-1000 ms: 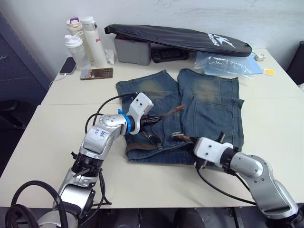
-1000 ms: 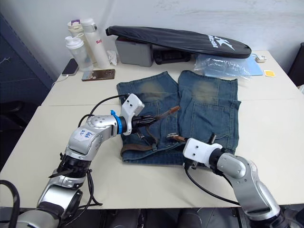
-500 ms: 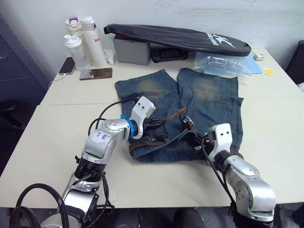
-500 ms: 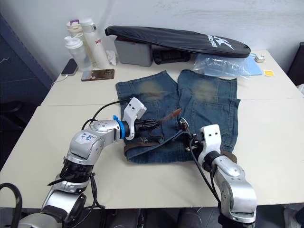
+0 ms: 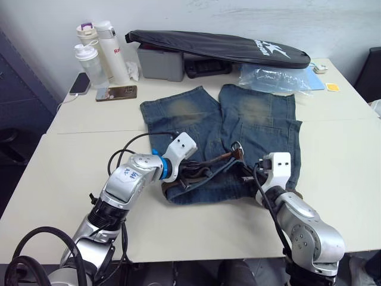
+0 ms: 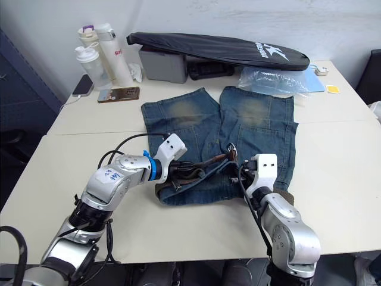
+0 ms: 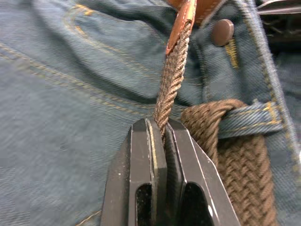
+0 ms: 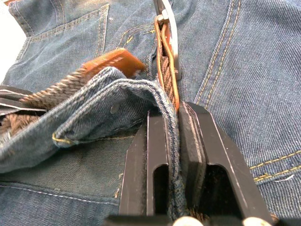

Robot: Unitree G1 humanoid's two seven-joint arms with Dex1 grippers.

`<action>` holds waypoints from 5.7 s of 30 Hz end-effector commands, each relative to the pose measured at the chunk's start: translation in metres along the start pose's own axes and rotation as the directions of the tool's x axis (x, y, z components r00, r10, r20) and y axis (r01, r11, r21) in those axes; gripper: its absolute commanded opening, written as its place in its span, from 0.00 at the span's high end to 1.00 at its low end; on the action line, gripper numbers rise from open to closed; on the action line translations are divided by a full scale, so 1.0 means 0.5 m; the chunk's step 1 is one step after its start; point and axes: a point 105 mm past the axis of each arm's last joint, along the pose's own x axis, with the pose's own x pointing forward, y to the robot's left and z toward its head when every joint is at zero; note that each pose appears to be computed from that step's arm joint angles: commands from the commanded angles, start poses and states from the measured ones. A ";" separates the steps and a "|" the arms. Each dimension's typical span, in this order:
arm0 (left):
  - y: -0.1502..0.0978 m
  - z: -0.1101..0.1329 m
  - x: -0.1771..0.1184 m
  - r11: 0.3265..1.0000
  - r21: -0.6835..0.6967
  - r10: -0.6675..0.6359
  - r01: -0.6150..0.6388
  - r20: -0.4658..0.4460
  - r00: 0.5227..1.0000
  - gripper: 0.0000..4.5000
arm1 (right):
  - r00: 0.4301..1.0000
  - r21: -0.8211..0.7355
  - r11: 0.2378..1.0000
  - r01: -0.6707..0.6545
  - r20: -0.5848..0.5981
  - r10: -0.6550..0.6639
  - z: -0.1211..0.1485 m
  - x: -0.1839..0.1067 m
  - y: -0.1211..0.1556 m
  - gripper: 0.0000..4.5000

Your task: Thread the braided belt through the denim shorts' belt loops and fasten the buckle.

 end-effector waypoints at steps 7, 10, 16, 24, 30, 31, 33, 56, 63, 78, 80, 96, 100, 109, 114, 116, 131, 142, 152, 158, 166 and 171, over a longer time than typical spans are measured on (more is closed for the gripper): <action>0.037 0.024 -0.009 0.994 -0.010 0.111 -0.111 0.057 0.992 1.00 | 0.999 -0.172 0.985 -0.027 0.031 0.032 0.025 -0.015 0.029 0.99; 0.043 0.027 -0.014 0.992 -0.009 0.123 -0.123 0.058 0.991 1.00 | 0.999 -0.165 0.986 0.001 0.032 0.004 0.021 -0.018 0.018 0.99; 0.037 0.030 -0.009 0.994 0.014 0.107 -0.107 0.052 0.993 1.00 | 1.000 -0.190 0.982 -0.011 0.024 0.015 0.019 -0.019 0.023 0.99; 0.021 0.021 -0.001 0.995 0.063 0.073 -0.075 0.026 0.997 1.00 | 0.998 -0.119 0.993 0.015 0.055 -0.009 0.027 -0.017 0.018 0.99; 0.024 0.028 0.004 0.994 0.078 0.078 -0.081 0.037 0.996 1.00 | 1.000 -0.120 0.992 -0.029 0.001 0.029 0.008 -0.015 0.035 0.99; 0.027 0.031 0.004 0.993 0.081 0.081 -0.084 0.040 0.996 1.00 | 0.999 -0.122 0.992 -0.033 -0.010 0.032 0.005 -0.014 0.035 0.99; 0.030 0.036 0.004 0.992 0.086 0.084 -0.088 0.047 0.995 1.00 | 0.999 -0.127 0.991 -0.041 -0.023 0.038 0.001 -0.014 0.036 0.99; 0.004 0.032 0.009 0.994 0.098 0.039 -0.042 0.036 0.999 1.00 | 0.998 -0.113 0.992 0.058 0.013 -0.057 0.014 -0.008 0.013 0.99; 0.003 0.036 0.010 0.994 0.095 0.041 -0.045 0.044 0.998 1.00 | 0.999 -0.122 0.991 0.054 0.004 -0.054 0.011 -0.007 0.015 0.99; -0.011 0.044 0.022 0.995 0.097 0.026 -0.032 0.054 0.998 1.00 | 1.000 -0.195 0.980 -0.027 -0.020 0.024 0.006 -0.004 0.044 0.99; -0.012 0.044 0.022 0.995 0.097 0.025 -0.031 0.056 0.998 1.00 | 0.999 -0.209 0.977 -0.032 -0.018 0.029 0.008 -0.005 0.045 0.99; -0.033 0.081 0.039 0.992 0.124 -0.021 0.008 0.099 0.995 1.00 | 0.961 -0.525 0.805 -0.275 -0.140 0.237 0.001 -0.028 0.077 0.99; -0.034 0.079 0.041 0.992 0.128 -0.024 0.011 0.097 0.995 1.00 | 0.948 -0.611 0.725 -0.319 -0.195 0.252 0.001 -0.040 0.057 0.99; -0.046 0.082 0.047 0.992 0.126 -0.042 0.029 0.106 0.993 1.00 | 0.914 -0.692 0.597 -0.405 -0.288 0.286 -0.017 -0.045 0.061 0.99; -0.051 0.082 0.051 0.991 0.125 -0.053 0.040 0.107 0.993 1.00 | 0.925 -0.694 0.612 -0.379 -0.262 0.276 -0.009 -0.043 0.060 0.99; -0.051 0.085 0.053 0.991 0.128 -0.057 0.043 0.108 0.993 1.00 | 0.924 -0.677 0.630 -0.380 -0.251 0.287 -0.001 -0.047 0.060 0.99; -0.053 0.089 0.060 0.987 0.146 -0.078 0.062 0.109 0.991 1.00 | 0.897 -0.762 0.507 -0.403 -0.221 0.381 0.131 -0.110 0.041 0.01; -0.091 0.116 0.058 0.967 0.218 -0.165 0.133 0.140 0.976 1.00 | 0.949 -0.959 0.080 -0.272 -0.254 0.184 0.190 -0.031 -0.053 0.01; -0.093 0.119 0.058 0.961 0.243 -0.166 0.129 0.141 0.976 1.00 | 0.924 -0.949 -0.063 -0.309 -0.316 0.215 0.177 0.000 -0.047 0.19; -0.088 0.119 0.058 0.961 0.246 -0.161 0.123 0.142 0.977 1.00 | 0.915 -0.944 -0.070 -0.322 -0.330 0.234 0.173 -0.006 -0.043 0.86; -0.087 0.120 0.044 0.956 0.247 -0.198 0.160 0.138 0.971 1.00 | 0.922 -0.950 -0.090 -0.300 -0.313 0.226 0.179 -0.011 -0.051 0.99; -0.055 0.122 0.017 0.971 0.173 -0.190 0.162 0.157 0.969 0.55 | 0.924 -0.952 -0.103 -0.289 -0.306 0.228 0.180 -0.009 -0.054 1.00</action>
